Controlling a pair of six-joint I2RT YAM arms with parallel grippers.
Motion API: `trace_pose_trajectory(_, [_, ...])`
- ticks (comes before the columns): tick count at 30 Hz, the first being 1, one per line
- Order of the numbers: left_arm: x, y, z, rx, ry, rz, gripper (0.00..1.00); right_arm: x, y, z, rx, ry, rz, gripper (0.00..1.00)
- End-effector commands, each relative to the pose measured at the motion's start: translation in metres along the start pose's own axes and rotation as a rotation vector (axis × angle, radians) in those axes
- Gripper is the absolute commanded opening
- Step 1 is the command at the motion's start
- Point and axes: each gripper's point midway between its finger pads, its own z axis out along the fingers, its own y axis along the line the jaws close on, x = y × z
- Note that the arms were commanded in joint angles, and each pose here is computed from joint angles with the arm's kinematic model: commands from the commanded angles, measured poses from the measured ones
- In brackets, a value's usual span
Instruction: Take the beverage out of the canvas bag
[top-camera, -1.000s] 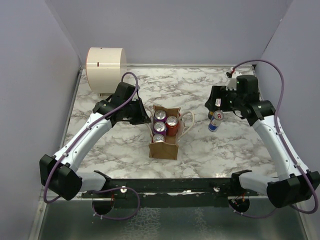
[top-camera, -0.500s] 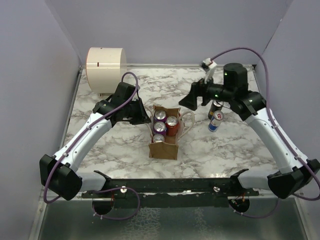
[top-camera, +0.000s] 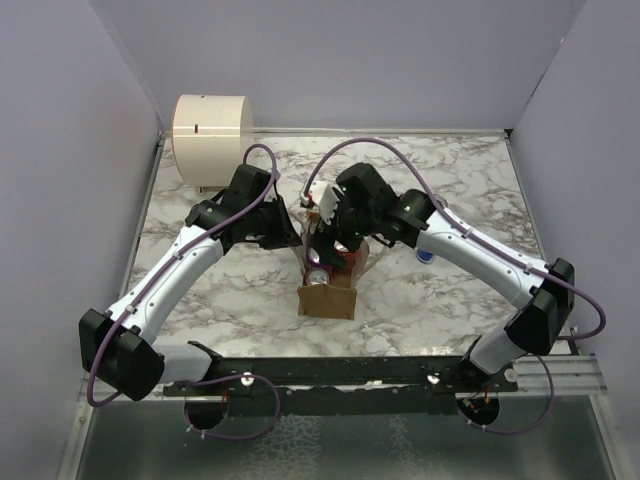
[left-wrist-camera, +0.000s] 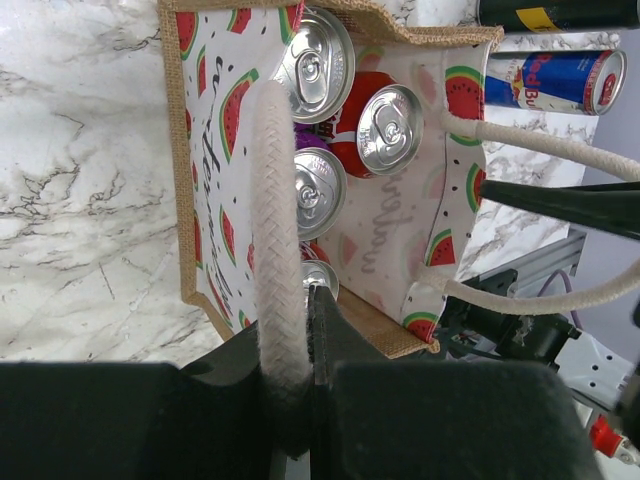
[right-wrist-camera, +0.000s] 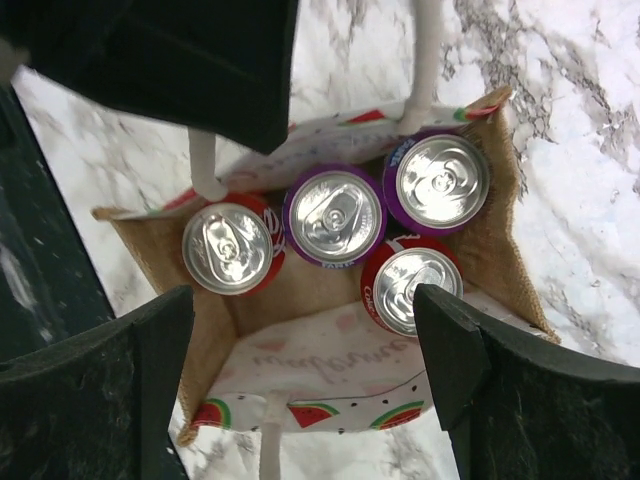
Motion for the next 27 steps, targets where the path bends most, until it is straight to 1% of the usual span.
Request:
trace_pose_trajectory(1, [-0.007, -0.004, -0.008, 0.013, -0.034, 0.023, 0.00, 0.021, -0.013, 0.011, 0.076, 0.083, -0.194, 0.90])
trace_pose_trajectory(7, [-0.008, -0.006, -0.009, 0.015, -0.035, 0.022, 0.00, 0.052, -0.043, 0.030, 0.217, 0.202, -0.213, 0.95])
trace_pose_trajectory(11, [-0.008, -0.005, -0.009, 0.011, -0.037, 0.025, 0.00, 0.055, -0.055, 0.029, 0.290, 0.204, -0.209, 0.96])
trace_pose_trajectory(14, [-0.008, -0.004, -0.009, 0.007, -0.036, 0.023, 0.00, 0.059, -0.057, 0.028, 0.297, 0.205, -0.241, 0.96])
trace_pose_trajectory(20, [-0.005, -0.002, -0.008, 0.002, -0.028, 0.020, 0.00, 0.075, -0.049, 0.034, 0.237, 0.230, -0.313, 0.95])
trace_pose_trajectory(27, [-0.002, 0.002, -0.008, -0.007, -0.019, 0.023, 0.00, 0.078, -0.057, 0.044, 0.243, 0.228, -0.323, 0.95])
